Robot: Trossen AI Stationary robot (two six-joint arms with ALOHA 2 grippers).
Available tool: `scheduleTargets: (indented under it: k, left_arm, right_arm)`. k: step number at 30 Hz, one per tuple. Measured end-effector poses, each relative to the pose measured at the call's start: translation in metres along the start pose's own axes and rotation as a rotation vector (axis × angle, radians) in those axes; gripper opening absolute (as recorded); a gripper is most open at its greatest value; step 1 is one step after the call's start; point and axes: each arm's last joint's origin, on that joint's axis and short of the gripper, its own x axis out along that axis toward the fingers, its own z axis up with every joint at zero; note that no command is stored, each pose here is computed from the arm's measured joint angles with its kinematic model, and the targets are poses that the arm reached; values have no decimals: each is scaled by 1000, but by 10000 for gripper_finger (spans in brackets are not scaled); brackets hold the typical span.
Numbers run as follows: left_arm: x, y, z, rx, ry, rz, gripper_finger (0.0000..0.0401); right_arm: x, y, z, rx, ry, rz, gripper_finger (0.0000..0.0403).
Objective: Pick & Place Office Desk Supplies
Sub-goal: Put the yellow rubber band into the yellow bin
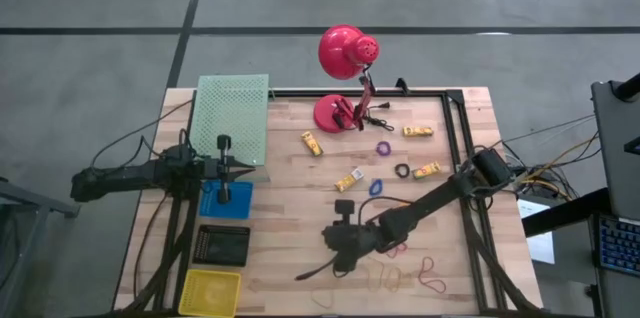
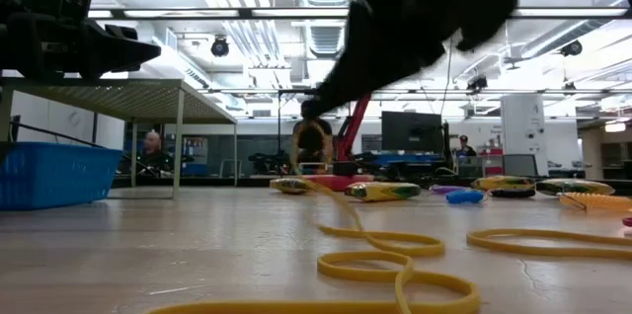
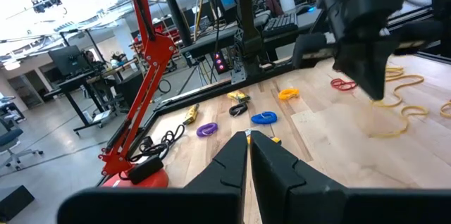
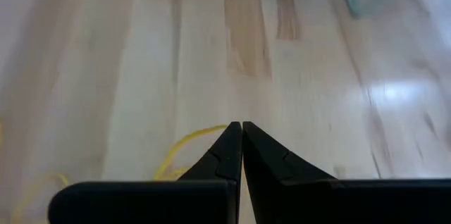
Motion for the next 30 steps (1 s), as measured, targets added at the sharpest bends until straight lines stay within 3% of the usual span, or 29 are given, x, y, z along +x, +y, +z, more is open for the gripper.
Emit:
scheduleTargets:
  k: [8, 15, 19, 30]
  left_arm:
    - [0, 0, 0, 0, 0, 0, 23]
    - [0, 0, 0, 0, 0, 0, 23]
    - [0, 0, 0, 0, 0, 0, 23]
    - [0, 0, 0, 0, 0, 0, 23]
  right_arm:
    - [-10, 4, 31, -49, -80, 24, 8]
    - [-16, 7, 52, -13, -199, 71, 8]
    - [-18, 10, 59, -24, -287, 146, 8]
    - [-23, 11, 72, 31, -428, 171, 8]
